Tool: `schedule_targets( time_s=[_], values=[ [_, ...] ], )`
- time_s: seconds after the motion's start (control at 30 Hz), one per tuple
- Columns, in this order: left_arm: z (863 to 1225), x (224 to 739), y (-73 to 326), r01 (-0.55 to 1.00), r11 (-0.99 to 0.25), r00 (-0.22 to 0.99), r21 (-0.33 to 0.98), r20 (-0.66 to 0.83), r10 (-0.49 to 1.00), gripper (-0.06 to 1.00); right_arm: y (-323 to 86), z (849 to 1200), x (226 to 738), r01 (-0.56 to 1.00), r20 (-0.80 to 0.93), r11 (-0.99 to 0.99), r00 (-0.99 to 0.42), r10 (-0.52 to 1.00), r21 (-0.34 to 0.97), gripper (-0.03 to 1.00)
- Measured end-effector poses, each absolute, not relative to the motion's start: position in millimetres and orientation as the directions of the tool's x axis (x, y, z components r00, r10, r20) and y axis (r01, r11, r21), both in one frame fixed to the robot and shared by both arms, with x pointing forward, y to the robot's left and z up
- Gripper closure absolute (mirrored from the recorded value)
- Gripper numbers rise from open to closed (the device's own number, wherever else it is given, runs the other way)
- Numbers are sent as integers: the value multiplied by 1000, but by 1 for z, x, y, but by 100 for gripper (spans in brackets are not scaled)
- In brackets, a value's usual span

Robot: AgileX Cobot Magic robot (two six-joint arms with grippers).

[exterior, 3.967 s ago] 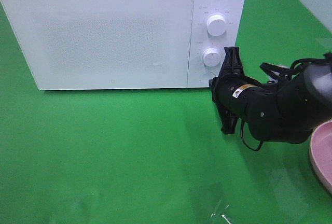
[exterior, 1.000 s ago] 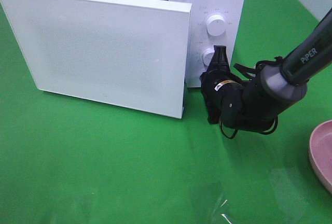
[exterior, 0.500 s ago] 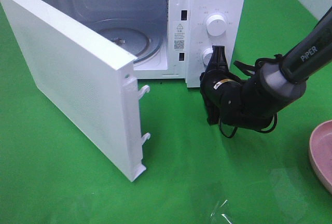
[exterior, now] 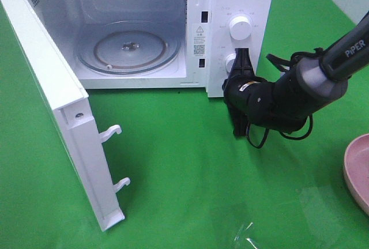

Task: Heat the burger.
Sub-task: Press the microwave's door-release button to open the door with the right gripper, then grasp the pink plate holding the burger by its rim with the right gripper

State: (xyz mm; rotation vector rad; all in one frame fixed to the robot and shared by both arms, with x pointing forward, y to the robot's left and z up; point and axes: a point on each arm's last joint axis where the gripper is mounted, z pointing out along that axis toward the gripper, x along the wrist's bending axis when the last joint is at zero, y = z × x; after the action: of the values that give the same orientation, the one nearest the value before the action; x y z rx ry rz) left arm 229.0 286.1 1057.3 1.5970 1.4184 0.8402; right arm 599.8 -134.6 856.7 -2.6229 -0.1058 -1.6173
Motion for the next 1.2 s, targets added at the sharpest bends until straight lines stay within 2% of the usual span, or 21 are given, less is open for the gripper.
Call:
schedule_targets(
  time_s=[0.2,0.53,0.93,1.2],
  values=[
    [1057,229,286,441,-28,142,897,-39,989,-3,-135,864,602,142,875,-990,476,85,18,94],
    [1057,229,286,441,-28,142,897,-39,989,-3,-141,882,593,286,840,-947,469,271,145,94],
    [1057,229,286,441,-28,142,897,-39,989,-3,-144,915,569,481,787,-824,363,499,301,94],
    [1057,229,286,441,-28,142,897,-39,989,-3,-146,932,550,668,621,-592,242,746,451,94]
  ],
)
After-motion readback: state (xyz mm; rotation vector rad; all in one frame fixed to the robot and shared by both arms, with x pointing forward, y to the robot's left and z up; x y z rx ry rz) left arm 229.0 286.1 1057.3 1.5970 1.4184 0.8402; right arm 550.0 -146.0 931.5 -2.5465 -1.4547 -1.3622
